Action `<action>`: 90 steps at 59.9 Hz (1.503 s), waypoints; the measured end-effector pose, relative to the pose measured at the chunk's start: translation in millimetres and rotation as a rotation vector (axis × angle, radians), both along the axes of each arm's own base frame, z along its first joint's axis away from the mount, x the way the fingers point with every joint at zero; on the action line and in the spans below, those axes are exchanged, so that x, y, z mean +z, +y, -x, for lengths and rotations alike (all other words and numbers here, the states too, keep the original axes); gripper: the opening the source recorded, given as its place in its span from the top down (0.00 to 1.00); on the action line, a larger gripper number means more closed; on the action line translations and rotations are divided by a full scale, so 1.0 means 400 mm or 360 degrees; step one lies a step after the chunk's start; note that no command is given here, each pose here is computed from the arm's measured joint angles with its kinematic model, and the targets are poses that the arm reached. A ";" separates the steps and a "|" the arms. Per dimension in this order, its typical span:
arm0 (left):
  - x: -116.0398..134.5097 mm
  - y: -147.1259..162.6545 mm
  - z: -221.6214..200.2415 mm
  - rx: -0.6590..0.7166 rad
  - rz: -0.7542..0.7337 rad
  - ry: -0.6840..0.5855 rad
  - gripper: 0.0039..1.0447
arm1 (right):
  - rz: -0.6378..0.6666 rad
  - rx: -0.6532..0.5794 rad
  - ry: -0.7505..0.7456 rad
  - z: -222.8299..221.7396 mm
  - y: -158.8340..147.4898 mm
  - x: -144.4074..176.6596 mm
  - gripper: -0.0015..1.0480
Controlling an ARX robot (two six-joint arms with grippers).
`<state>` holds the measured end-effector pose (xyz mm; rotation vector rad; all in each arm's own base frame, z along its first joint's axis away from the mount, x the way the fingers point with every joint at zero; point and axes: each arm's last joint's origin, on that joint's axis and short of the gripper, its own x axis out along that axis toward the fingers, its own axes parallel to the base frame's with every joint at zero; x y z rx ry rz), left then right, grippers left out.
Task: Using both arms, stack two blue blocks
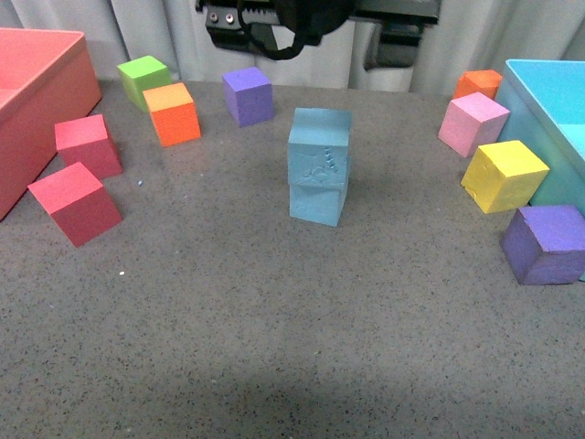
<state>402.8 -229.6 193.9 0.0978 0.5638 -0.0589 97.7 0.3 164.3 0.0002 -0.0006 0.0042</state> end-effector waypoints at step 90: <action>-0.066 0.573 0.656 0.0097 0.0167 -0.0902 0.97 | 0.0000 -0.0001 0.0001 0.000 0.000 0.000 0.09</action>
